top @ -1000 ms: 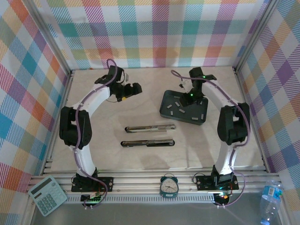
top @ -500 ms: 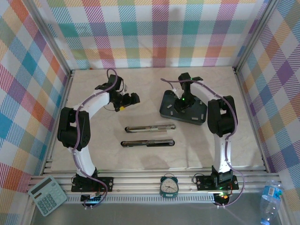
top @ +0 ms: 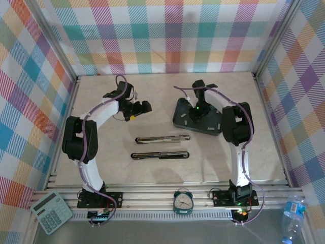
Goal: Load the staples into the stapler
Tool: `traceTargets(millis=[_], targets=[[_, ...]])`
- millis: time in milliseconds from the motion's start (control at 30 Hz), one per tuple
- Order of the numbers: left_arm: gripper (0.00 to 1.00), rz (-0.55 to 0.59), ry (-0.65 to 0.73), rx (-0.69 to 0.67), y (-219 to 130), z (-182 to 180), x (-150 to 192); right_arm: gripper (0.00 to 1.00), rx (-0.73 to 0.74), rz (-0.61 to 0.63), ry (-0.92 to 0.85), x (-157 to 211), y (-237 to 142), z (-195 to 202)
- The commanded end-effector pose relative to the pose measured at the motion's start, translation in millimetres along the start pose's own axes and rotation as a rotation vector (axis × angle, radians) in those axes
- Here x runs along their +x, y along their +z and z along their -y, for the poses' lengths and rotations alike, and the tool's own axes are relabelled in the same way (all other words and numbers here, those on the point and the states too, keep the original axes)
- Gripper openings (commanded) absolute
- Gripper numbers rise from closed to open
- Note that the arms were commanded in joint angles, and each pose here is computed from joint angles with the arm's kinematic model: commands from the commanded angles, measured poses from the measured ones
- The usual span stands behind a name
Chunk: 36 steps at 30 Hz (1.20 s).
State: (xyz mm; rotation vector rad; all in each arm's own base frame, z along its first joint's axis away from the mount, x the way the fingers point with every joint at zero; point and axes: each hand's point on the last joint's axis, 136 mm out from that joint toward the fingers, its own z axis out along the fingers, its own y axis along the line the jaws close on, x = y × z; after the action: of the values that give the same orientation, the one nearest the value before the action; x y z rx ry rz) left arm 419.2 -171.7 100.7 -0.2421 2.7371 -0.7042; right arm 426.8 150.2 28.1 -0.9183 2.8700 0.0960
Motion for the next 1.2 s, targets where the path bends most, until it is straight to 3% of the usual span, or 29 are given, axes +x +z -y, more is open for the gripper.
traceTargets(millis=[0,133,267,500,767,1167], targets=[[0.94,0.017,-0.012,0.031,-5,2,-4,0.29,-0.023,-0.016,-0.012,-1,10,-4],[0.93,0.0,-0.023,0.058,-1,8,-2,0.28,-0.013,-0.026,0.001,1,12,-2],[0.94,-0.009,-0.018,0.057,1,10,0,0.34,-0.01,-0.035,0.011,1,14,-1],[0.93,-0.023,-0.007,0.063,5,17,4,0.22,-0.028,-0.005,0.023,-3,6,-5],[0.93,-0.082,0.032,0.122,16,56,14,0.19,-0.008,0.236,0.103,-18,-55,6],[0.93,-0.167,0.087,0.152,59,105,37,0.19,-0.052,0.522,0.199,17,-141,-19]])
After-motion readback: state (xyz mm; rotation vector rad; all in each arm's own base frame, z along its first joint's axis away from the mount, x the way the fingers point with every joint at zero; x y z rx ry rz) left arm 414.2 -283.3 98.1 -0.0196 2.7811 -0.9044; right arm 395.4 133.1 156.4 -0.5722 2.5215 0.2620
